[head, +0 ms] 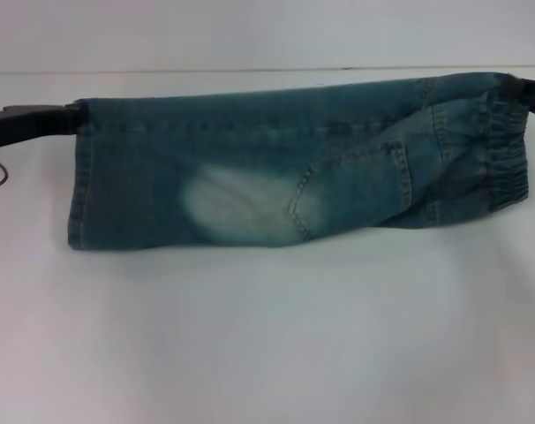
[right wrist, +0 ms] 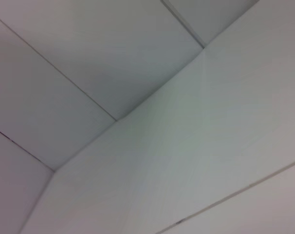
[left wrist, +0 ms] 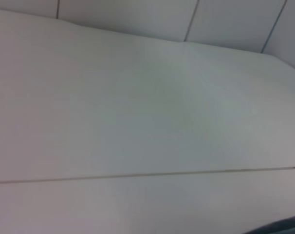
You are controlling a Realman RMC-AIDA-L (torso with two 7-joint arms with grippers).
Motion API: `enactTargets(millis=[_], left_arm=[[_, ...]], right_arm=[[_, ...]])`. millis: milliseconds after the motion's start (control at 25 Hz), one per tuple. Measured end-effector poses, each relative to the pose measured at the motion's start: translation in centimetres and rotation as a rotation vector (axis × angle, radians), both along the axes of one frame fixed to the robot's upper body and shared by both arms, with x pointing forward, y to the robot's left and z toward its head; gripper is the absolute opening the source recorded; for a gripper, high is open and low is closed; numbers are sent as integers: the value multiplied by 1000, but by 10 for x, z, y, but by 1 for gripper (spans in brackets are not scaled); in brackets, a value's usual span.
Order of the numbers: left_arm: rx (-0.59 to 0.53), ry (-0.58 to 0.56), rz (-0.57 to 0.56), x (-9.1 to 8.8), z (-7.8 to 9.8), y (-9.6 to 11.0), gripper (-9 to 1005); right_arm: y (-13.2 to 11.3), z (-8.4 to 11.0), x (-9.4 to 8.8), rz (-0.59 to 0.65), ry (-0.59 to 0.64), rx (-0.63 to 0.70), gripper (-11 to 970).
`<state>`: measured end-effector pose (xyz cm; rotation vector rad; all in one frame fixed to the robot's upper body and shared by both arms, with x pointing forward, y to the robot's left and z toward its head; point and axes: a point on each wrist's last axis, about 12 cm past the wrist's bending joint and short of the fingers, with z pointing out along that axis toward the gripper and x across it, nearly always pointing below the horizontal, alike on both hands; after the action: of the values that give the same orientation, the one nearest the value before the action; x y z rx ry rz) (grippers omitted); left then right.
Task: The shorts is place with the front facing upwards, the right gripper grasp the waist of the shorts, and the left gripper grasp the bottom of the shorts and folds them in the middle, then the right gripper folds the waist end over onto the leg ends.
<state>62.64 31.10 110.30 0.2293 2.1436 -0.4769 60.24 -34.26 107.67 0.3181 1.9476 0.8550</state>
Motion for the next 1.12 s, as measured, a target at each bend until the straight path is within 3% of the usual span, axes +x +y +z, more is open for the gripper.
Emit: enactTargets(millis=[160, 400, 480, 720, 840, 1000, 1120], left_arm=[[20, -18, 29, 5, 0, -4, 26], [56, -42, 52, 7, 2, -4, 175], [60, -49, 58, 5, 3, -2, 265], [47, -42, -29, -7, 6, -10, 526], [-10, -26, -86, -15, 4, -16, 650], [-84, -36, -117, -25, 2, -20, 784], [-116, -59, -127, -29, 0, -23, 817]], right_arm=[[6, 0, 6, 26, -2, -65, 155], [-2, 2, 5, 28, -19, -123, 265], [-12, 0, 0, -1, -32, -131, 302], [-40, 4, -34, -19, -149, -116, 537], [-45, -1, -58, 49, -171, -113, 786], [-42, -15, -85, 109, -197, -168, 901], [-41, -24, -90, 122, -153, -204, 928]])
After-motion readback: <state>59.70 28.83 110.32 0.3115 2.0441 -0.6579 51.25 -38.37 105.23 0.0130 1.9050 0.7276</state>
